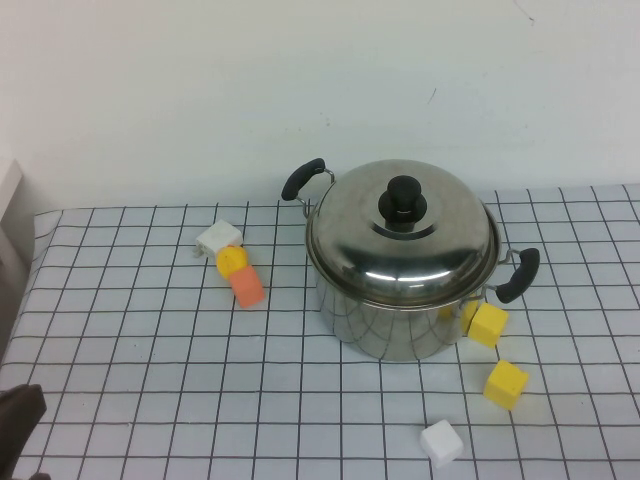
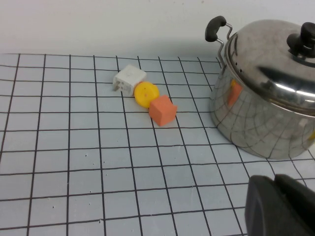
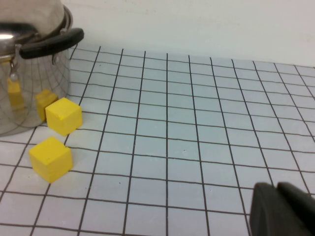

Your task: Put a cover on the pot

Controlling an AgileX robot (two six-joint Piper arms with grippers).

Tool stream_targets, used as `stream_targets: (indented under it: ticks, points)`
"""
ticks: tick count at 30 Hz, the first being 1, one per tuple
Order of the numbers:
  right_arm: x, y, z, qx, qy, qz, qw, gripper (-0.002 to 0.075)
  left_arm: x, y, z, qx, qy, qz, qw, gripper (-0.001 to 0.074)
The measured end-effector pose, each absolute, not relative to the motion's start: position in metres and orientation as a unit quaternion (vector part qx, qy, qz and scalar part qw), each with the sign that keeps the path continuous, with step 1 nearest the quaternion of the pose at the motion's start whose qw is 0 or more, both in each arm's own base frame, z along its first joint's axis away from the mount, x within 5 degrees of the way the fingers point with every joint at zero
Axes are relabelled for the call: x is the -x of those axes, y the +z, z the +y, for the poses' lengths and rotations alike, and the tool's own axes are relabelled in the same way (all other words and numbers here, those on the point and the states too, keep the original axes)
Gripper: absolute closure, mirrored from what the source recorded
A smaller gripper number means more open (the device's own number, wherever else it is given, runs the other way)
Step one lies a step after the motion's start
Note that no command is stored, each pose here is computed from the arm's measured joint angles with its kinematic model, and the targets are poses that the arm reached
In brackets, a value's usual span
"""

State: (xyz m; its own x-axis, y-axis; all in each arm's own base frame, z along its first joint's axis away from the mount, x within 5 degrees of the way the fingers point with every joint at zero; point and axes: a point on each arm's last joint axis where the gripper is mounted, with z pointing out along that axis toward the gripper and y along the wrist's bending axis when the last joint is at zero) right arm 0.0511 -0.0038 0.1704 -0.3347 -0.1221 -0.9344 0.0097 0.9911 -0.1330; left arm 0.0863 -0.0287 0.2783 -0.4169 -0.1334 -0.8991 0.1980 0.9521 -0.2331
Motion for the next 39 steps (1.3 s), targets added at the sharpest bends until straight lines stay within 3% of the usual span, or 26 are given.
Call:
stream_targets:
  ticks: [13, 21, 34, 39]
  points:
    - [-0.051, 0.17, -0.004, 0.034, -0.057, 0.815, 0.576, 0.0717, -0.08, 0.274, -0.025, 0.003, -0.173, 0.825, 0.537, 0.0735]
    - [-0.051, 0.17, -0.004, 0.034, -0.057, 0.815, 0.576, 0.0717, -0.059, 0.275, -0.017, -0.034, -0.165, 0.766, 0.62, 0.0735]
    - [-0.051, 0.17, -0.004, 0.034, -0.057, 0.815, 0.576, 0.0717, -0.053, 0.184, -0.014, 0.028, -0.174, 0.771, 0.612, 0.0735]
    - [-0.051, 0.17, -0.004, 0.034, -0.057, 0.815, 0.576, 0.0717, -0.052, 0.178, -0.015, 0.035, -0.18, 0.786, 0.591, 0.0735]
